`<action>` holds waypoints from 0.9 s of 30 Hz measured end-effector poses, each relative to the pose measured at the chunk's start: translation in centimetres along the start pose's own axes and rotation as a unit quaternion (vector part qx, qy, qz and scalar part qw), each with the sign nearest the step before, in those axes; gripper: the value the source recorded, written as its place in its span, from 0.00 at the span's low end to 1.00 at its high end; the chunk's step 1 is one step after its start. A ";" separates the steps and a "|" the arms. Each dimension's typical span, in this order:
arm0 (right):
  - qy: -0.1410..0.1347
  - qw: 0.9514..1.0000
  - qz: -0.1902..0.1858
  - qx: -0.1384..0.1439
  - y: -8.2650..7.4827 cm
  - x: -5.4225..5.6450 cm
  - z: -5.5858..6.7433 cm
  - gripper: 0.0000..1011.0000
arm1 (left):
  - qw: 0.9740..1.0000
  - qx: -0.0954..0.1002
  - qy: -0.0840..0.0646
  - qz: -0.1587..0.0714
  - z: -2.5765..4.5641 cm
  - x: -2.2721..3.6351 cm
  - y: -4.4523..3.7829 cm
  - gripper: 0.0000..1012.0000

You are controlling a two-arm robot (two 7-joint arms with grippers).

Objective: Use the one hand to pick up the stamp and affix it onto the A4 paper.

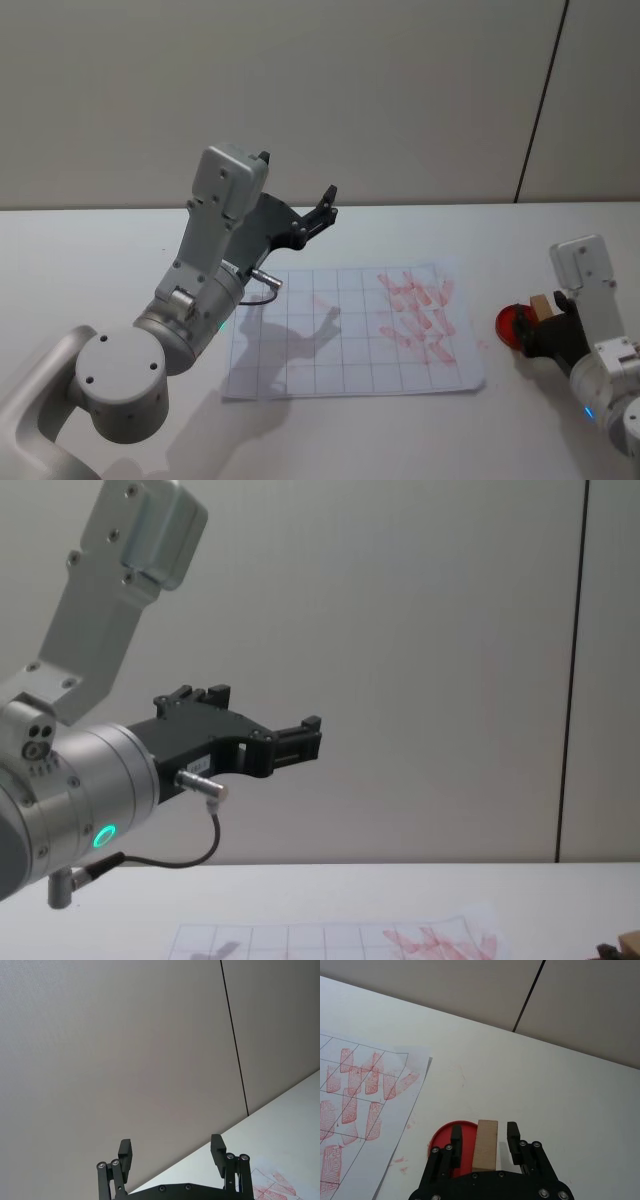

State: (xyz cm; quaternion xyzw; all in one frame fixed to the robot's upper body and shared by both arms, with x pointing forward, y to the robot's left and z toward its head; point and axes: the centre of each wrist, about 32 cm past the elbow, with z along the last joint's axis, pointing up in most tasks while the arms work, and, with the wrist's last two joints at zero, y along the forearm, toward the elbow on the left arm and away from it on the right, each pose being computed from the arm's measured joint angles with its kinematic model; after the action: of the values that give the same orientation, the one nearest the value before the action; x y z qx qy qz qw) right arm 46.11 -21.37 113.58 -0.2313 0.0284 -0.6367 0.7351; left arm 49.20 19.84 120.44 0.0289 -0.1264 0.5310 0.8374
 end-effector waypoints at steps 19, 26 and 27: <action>0.003 1.000 -0.003 0.011 0.0 0.0 0.4 0.21 | 1.000 0.000 0.000 0.000 0.00 0.00 0.00 0.99; 0.011 0.999 -0.009 0.029 -0.4 0.3 1.4 0.21 | 1.000 0.000 0.000 0.000 0.00 0.00 0.00 0.99; 0.014 0.999 -0.010 0.035 -0.6 0.4 1.6 0.21 | 1.000 0.000 0.000 0.000 0.00 0.00 0.00 0.99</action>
State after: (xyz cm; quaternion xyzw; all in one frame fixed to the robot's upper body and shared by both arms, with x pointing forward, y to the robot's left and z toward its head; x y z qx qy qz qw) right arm 46.19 -21.26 115.33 -0.1964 0.0142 -0.6476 0.7361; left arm 49.20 19.84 120.44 0.0289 -0.1264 0.5310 0.8374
